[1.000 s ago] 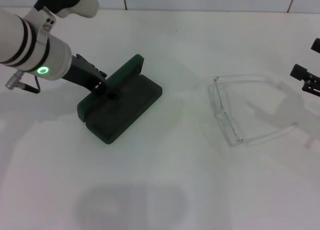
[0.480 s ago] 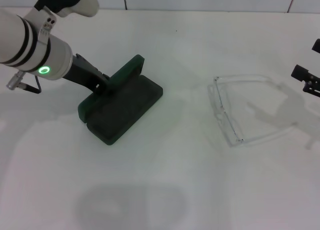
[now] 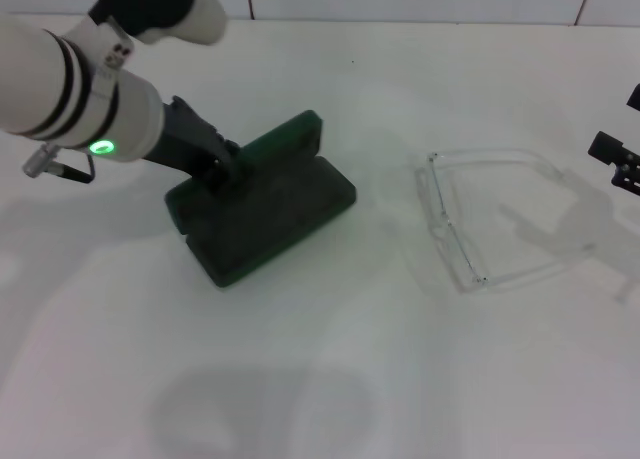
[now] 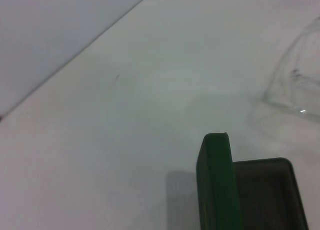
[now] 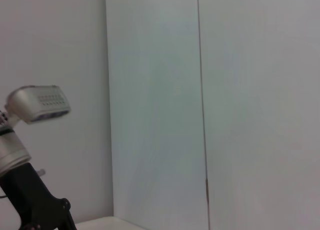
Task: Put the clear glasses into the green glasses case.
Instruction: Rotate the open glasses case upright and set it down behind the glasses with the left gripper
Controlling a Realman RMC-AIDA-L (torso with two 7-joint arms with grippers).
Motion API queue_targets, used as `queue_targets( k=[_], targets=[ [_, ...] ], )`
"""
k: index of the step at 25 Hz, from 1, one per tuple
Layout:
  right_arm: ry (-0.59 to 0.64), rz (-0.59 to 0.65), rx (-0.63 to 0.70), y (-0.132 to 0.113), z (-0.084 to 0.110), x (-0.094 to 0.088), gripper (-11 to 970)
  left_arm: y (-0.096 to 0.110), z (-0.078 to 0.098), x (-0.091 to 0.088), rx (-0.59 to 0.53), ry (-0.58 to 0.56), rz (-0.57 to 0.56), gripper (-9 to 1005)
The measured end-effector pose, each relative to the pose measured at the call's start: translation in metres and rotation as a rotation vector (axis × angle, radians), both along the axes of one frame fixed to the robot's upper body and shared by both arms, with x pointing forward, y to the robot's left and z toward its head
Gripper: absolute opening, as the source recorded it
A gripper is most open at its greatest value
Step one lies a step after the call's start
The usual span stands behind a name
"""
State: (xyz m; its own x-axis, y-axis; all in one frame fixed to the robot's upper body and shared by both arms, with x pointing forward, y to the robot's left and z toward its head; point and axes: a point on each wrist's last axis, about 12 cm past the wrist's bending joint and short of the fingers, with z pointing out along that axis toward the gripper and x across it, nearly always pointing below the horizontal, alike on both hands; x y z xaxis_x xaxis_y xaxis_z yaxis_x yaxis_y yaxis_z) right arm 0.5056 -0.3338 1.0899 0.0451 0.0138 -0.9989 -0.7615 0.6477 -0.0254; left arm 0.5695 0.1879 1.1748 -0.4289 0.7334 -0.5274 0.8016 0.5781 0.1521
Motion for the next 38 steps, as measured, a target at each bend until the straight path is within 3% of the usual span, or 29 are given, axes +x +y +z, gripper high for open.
queue_targets(
  k=[12, 18, 38],
  targets=[
    [-0.011, -0.02, 0.02, -0.013, -0.002, -0.018, 776, -0.038, -0.009, -0.035, 0.086, -0.174, -0.305, 213],
    [-0.009, -0.024, 0.023, -0.017, -0.003, -0.023, 776, -0.048, -0.014, -0.034, 0.167, -0.205, -0.412, 217],
    [-0.018, -0.016, 0.027, -0.018, -0.003, -0.028, 775, -0.081, -0.014, -0.034, 0.172, -0.284, -0.566, 228]
  ],
)
